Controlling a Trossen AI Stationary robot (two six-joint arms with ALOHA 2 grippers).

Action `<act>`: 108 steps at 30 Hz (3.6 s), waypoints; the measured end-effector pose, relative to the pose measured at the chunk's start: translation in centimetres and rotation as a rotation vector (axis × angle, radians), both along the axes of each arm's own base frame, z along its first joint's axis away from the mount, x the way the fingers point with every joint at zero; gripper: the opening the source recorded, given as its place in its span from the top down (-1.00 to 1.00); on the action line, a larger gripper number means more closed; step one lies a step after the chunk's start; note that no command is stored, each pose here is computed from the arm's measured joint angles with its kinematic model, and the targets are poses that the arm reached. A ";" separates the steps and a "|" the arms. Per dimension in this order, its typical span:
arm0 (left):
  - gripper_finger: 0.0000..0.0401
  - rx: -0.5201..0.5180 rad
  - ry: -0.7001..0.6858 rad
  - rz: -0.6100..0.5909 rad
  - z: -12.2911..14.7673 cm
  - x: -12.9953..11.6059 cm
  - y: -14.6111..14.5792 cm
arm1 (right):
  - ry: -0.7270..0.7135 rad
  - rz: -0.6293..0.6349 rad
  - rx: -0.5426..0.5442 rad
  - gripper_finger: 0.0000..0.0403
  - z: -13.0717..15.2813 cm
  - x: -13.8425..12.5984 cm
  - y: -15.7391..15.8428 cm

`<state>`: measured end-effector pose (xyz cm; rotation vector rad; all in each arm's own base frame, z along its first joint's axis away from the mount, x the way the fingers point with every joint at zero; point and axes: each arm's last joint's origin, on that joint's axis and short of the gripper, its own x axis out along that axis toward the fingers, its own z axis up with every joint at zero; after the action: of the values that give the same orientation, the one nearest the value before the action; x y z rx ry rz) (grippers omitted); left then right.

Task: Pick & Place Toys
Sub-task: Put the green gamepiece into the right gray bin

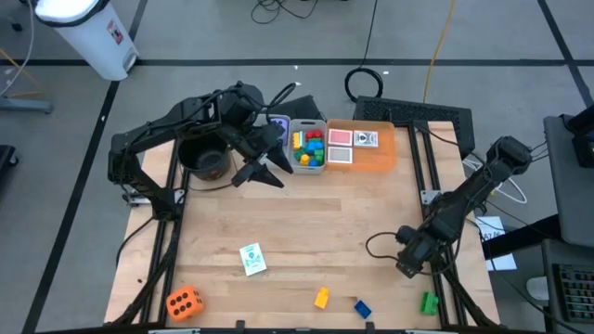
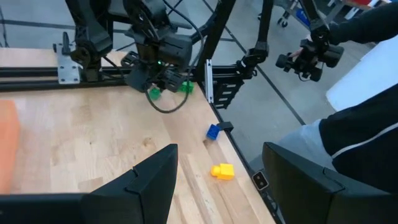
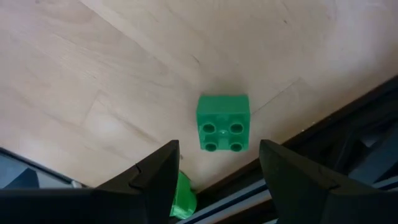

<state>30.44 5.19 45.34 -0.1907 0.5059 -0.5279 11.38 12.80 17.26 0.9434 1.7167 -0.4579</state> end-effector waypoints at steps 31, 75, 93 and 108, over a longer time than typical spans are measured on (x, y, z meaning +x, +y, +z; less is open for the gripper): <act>-0.19 0.028 -0.007 0.038 0.0 0.1 0.1 | 0.031 0.058 -0.043 -0.04 -2.1 1.0 1.0; -0.19 -0.015 -0.041 0.071 0.6 0.5 0.2 | -0.208 0.200 0.080 -0.10 1.2 0.1 -0.1; -0.19 -0.215 -0.077 0.387 -1.5 8.2 -3.8 | -0.336 0.756 0.028 -0.28 1.1 -2.6 0.7; -0.19 -0.276 -0.066 0.423 -3.9 11.4 -6.2 | -0.367 0.653 0.076 -0.26 -1.0 -2.7 1.5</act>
<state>41.87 -0.98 41.46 -0.5299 0.3129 -0.1866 8.69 14.31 16.27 0.4347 1.5930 0.2018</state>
